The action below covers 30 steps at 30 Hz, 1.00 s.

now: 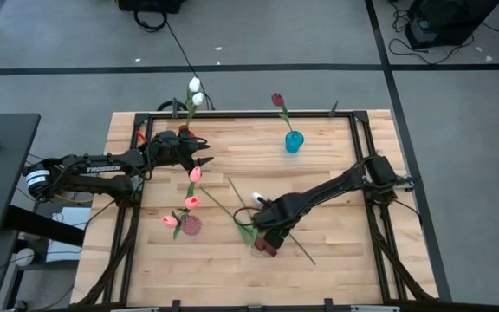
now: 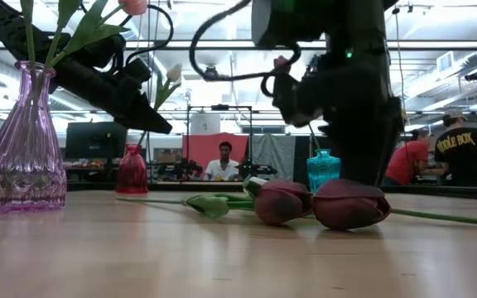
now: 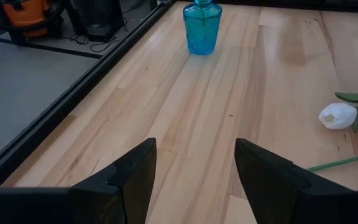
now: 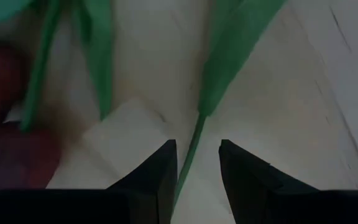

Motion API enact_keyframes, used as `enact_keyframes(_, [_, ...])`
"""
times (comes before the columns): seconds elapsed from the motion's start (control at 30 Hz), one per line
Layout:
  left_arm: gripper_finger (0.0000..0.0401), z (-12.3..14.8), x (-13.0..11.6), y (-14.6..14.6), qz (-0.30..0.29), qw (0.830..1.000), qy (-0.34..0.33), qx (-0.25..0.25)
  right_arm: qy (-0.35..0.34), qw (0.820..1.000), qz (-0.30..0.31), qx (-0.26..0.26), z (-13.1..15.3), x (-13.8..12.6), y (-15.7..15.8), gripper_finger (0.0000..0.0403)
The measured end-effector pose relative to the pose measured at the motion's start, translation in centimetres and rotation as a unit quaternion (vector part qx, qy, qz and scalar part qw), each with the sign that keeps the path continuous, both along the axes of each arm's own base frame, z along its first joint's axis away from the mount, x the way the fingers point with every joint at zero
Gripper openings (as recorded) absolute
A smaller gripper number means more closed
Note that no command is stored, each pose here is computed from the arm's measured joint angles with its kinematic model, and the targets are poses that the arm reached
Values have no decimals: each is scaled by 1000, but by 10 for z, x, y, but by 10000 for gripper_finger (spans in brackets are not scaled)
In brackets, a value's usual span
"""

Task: Sort flowers into vase by color
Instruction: Put the white flower into the red vase

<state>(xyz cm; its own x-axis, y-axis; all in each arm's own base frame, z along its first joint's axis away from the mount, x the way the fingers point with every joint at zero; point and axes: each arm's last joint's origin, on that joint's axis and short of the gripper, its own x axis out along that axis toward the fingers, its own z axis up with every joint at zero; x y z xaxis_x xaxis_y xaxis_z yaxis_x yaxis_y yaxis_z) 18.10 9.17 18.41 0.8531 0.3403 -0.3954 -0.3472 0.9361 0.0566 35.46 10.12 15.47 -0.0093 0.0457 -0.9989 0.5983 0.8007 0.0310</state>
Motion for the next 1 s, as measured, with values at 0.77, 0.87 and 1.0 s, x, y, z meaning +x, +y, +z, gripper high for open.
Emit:
enact_keyframes(0.77, [223, 6, 2, -1, -41, 999, -30, 10, -43, 996, 49, -60, 22, -1, -14, 5])
enact_keyframes(0.87, [223, 13, 2, -2, -56, 997, -56, 20, -62, 992, 46, -100, 33, -8, -28, 4])
enact_keyframes(1.0, [223, 26, 3, -3, -68, 990, -111, 50, -101, 982, 41, -152, 54, -19, -49, 2])
